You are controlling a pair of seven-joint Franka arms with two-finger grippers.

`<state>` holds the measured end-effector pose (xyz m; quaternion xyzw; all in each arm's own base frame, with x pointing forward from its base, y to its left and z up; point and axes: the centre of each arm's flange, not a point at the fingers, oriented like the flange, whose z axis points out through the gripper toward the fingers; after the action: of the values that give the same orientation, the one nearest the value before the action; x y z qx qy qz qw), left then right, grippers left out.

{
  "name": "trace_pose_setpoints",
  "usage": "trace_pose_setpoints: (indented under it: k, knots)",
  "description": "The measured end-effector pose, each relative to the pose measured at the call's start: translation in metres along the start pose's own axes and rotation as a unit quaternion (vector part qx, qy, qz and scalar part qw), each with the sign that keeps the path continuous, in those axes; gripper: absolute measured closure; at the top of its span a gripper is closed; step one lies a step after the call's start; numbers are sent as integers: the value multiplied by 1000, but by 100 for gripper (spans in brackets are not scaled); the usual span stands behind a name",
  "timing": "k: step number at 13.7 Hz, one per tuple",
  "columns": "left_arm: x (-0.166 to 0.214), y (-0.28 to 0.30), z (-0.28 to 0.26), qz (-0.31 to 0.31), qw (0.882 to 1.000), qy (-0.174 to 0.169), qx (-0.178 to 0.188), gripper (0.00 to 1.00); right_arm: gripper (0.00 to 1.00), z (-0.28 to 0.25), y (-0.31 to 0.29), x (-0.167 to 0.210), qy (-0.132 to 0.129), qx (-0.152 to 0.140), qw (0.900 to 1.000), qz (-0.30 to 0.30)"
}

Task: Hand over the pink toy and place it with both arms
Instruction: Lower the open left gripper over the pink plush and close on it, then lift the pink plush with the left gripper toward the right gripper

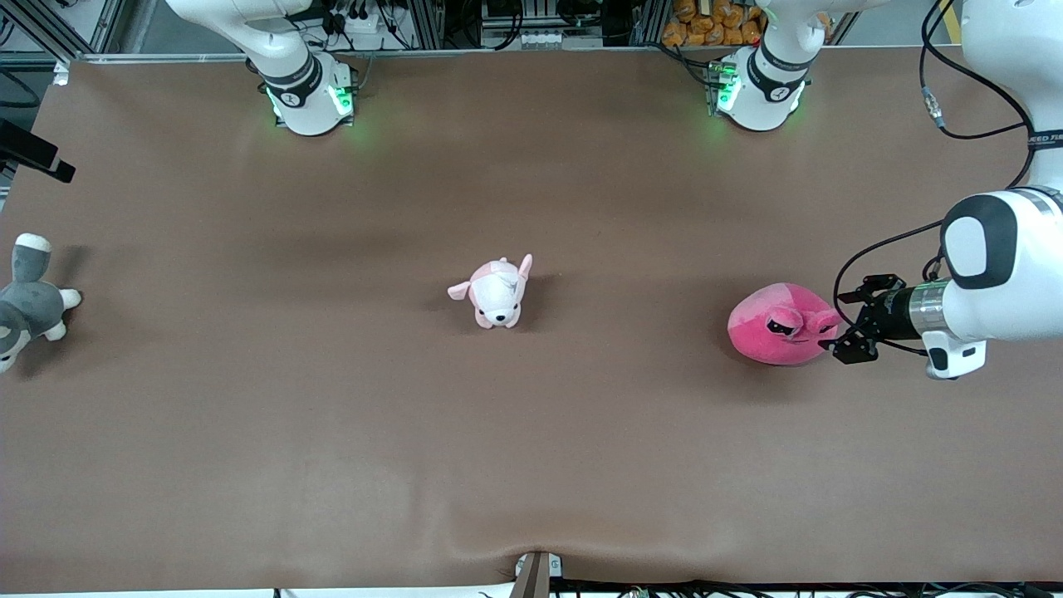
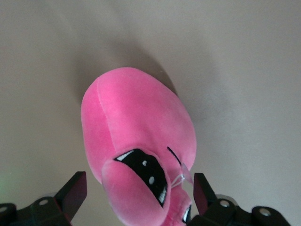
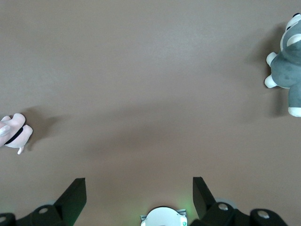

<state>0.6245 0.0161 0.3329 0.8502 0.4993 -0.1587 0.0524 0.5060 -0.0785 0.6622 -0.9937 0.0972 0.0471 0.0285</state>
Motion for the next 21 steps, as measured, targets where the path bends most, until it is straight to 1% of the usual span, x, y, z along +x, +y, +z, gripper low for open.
trace_pose_setpoints:
  k: [3,4,9,10,11,14,16,18,21]
  knots:
    - [1,-2,7,-7,1000,-1,1,0,0,0,0,0,0,0,1000,0]
    - [1,-2,8,-15,1000,0,0,9,0,0,0,0,0,0,1000,0]
    - [-3,2,7,-27,1000,5,-6,64,0,1,-1,0,-1,0,1000,-1]
    - [-3,2,6,-27,1000,5,-6,71,0,0,0,0,-1,0,1000,0]
    - [-3,2,5,-27,1000,6,-8,77,0,0,0,0,-1,0,1000,0]
    - [-7,2,-8,-25,999,13,-19,87,0,1,0,0,-1,0,1000,0]
    - [-18,3,-28,-17,999,20,-33,87,0,1,0,0,-1,0,1000,1]
    - [-45,8,-49,-2,999,27,-47,87,0,5,0,3,-5,-1,1000,1]
    - [-109,18,-77,-5,998,23,-55,87,0,22,-2,18,-19,-8,1000,3]
